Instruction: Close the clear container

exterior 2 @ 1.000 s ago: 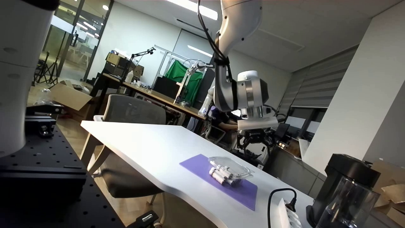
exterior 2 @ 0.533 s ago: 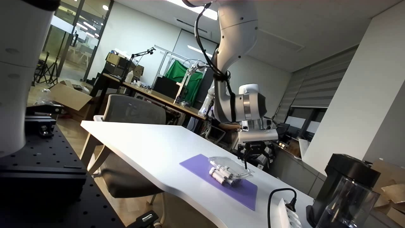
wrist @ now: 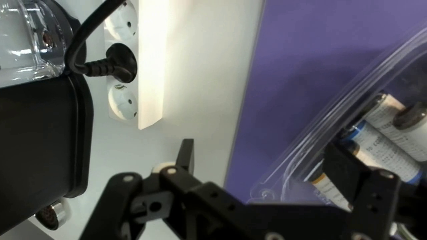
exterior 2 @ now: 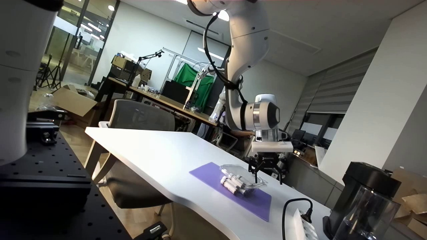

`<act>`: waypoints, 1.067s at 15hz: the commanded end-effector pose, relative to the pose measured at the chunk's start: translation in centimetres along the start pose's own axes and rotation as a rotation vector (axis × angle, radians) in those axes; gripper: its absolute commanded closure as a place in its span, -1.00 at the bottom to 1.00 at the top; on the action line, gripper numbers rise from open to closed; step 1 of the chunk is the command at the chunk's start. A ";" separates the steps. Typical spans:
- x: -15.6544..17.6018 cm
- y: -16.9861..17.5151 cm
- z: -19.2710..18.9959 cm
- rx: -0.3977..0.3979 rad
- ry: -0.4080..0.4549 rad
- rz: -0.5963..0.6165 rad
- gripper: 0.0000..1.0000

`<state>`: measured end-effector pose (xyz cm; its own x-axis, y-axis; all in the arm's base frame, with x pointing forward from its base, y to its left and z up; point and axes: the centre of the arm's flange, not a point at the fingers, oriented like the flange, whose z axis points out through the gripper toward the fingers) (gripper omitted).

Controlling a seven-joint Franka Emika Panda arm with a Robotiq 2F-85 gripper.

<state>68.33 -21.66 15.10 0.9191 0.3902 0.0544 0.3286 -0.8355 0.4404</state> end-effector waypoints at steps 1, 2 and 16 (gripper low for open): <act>1.0 0.7 0.1 0.044 -0.041 -0.022 -1.00; 1.0 0.5 0.0 0.059 -0.058 -0.034 -1.00; -0.9 0.2 -0.5 0.263 -0.326 -0.113 -1.00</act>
<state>67.18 -21.45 14.66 0.8863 0.3823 -0.2614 0.4401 -0.8710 0.2184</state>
